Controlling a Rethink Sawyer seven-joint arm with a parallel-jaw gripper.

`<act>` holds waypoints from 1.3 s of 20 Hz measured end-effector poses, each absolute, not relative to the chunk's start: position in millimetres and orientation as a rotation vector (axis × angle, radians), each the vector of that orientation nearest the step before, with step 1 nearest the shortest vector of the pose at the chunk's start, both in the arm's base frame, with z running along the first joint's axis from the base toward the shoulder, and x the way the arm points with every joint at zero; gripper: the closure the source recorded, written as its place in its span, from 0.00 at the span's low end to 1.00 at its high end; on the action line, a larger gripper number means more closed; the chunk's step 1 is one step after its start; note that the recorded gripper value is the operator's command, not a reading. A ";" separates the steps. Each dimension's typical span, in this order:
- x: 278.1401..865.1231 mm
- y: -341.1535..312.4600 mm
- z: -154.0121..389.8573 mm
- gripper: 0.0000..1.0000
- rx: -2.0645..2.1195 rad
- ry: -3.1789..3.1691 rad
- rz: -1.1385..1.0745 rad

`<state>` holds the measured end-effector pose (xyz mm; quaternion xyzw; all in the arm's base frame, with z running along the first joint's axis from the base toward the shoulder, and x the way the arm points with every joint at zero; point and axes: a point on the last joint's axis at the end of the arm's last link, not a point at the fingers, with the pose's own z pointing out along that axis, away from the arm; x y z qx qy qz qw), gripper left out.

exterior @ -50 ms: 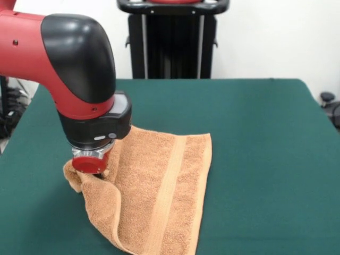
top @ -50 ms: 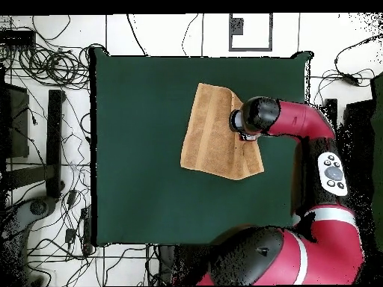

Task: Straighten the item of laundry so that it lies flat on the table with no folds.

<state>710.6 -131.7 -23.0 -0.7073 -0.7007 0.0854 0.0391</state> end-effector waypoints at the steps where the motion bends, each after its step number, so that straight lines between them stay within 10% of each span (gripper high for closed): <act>1: 710.6 -132.1 -23.0 1.00 -2.169 -2.147 0.261; 26: 712.6 -148.3 4.5 1.00 -2.142 -1.947 0.276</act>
